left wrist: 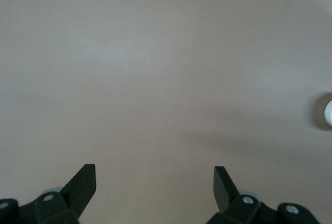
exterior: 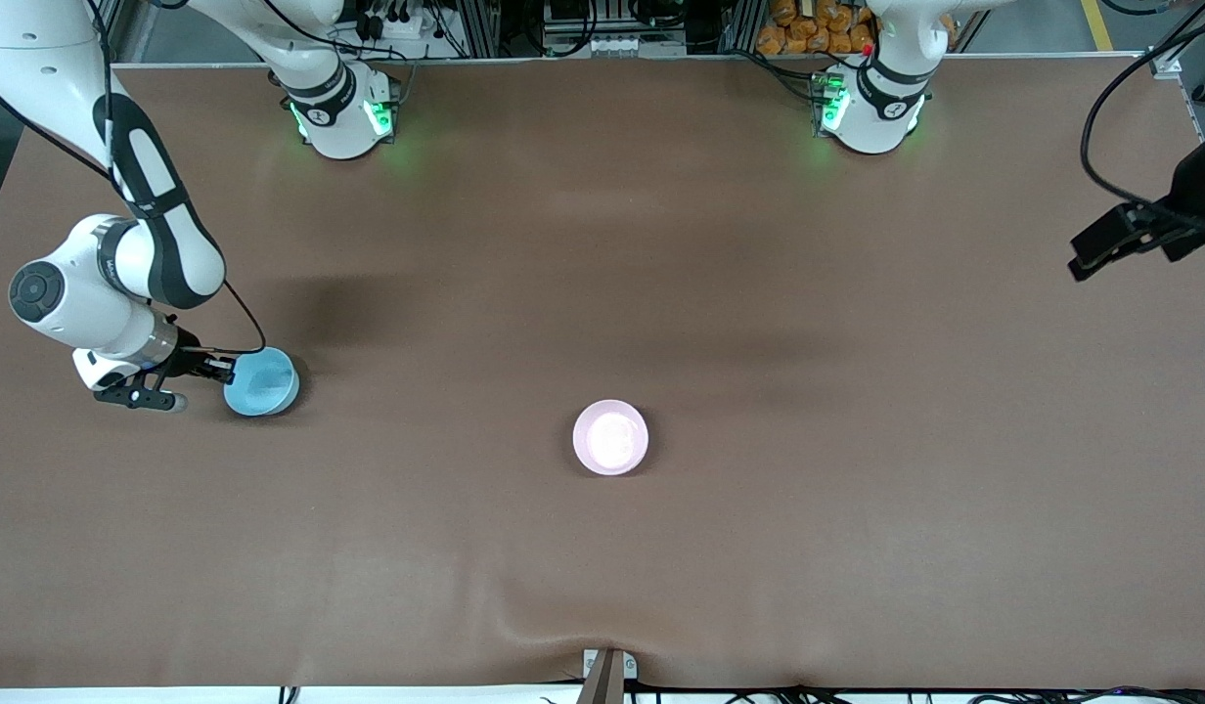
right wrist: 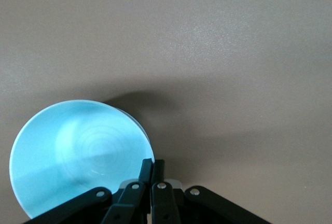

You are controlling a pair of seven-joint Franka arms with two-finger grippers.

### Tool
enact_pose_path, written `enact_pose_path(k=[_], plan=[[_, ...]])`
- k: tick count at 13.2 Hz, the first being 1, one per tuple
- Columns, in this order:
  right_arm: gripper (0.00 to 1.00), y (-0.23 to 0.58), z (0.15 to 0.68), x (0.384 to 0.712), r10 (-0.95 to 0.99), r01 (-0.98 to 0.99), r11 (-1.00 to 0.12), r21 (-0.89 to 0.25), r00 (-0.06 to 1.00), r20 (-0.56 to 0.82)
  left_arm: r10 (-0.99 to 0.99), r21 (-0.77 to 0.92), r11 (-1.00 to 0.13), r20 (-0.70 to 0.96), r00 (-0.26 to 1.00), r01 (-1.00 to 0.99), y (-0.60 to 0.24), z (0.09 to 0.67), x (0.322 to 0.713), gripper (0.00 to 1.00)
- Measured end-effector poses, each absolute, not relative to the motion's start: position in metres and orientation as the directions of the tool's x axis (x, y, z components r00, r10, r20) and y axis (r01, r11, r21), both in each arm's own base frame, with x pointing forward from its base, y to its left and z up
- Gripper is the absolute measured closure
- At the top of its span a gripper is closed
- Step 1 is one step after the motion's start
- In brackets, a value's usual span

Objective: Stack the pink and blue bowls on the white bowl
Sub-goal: 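Grasp the blue bowl rim with the right gripper while the left gripper withdraws, then carry the blue bowl with the right gripper over the pink bowl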

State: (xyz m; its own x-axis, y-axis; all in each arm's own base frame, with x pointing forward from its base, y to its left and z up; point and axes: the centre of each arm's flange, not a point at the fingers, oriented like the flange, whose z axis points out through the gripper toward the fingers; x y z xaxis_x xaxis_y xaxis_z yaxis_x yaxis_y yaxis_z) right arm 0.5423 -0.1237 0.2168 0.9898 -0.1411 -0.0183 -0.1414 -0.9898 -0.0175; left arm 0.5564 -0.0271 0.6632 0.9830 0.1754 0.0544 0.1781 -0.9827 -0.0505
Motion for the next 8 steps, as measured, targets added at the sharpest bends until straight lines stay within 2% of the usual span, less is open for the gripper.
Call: enact_pose_path(k=[3,6,8], plan=[[0.98,-0.113,0.243,0.55,-0.153,-0.159,-0.985,-0.063,0.984,-0.088,0.163,-0.043,-0.985,0.05,0.985,0.166,-0.008,0.668,0.54,0.0],[0.98,-0.093,0.303,0.574,-0.15,-0.174,-0.973,-0.15,0.976,-0.159,0.162,-0.044,-0.985,0.048,0.986,0.164,-0.008,0.667,0.538,0.0],[0.98,-0.074,0.329,0.583,-0.189,-0.215,-0.964,-0.158,0.968,-0.165,0.157,-0.045,-0.986,0.041,0.987,0.159,-0.011,0.664,0.538,0.0]])
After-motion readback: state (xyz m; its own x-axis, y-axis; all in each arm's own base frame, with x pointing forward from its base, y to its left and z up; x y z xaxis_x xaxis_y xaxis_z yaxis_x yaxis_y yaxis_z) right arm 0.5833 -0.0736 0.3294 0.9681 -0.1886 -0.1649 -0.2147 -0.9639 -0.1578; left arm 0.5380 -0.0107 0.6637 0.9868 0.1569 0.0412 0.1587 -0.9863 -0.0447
